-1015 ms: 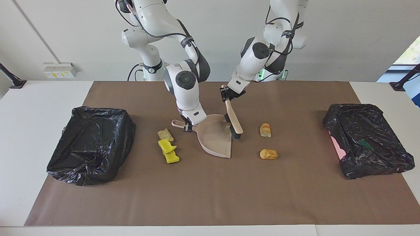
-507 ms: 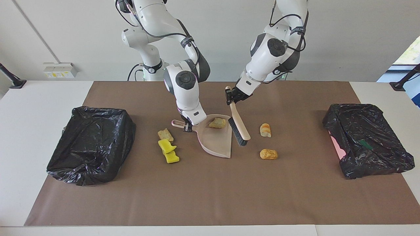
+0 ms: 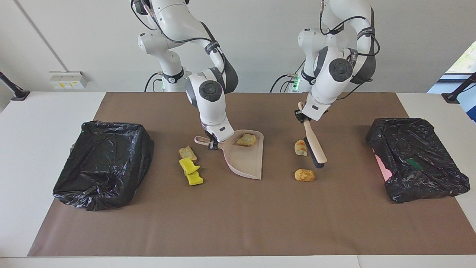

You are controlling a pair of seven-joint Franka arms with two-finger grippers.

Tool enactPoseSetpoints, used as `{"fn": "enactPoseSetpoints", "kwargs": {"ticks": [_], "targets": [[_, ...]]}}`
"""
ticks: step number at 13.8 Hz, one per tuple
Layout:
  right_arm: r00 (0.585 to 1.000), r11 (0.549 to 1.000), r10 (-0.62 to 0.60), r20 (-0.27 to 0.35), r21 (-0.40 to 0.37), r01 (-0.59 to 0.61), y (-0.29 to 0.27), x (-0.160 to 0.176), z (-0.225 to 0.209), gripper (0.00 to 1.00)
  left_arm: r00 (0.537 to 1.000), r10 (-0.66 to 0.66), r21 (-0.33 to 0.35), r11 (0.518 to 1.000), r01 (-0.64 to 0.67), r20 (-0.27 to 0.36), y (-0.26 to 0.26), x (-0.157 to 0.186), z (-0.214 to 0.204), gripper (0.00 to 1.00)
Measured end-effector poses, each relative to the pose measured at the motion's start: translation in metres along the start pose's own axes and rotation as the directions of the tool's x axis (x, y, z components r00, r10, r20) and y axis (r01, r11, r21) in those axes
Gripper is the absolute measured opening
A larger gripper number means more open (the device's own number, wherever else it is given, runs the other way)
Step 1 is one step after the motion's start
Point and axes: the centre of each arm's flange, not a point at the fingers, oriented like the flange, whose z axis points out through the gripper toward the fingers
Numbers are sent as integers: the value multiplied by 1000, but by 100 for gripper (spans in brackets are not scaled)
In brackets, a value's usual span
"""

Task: Sweep and dump trash in bin
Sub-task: 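Sweep the tan pieces into the dustpan with the left gripper's brush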

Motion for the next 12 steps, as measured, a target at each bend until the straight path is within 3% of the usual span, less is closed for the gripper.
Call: {"fn": "enactPoseSetpoints", "kwargs": {"ticks": [5,9,12], "targets": [[1000,1000,2,0,0,-2,0,0,0,32,996,-38,66,997,33,77,-12,-24,56,27],[1000,1000,12,0,0,-12,-1,1,0,32,999,-36,-70,997,39,40,27,-32,54,27],[1000,1000,15,1,0,-15,-1,1,0,32,1000,19,-128,992,-20,-4,75,-44,63,27]]}}
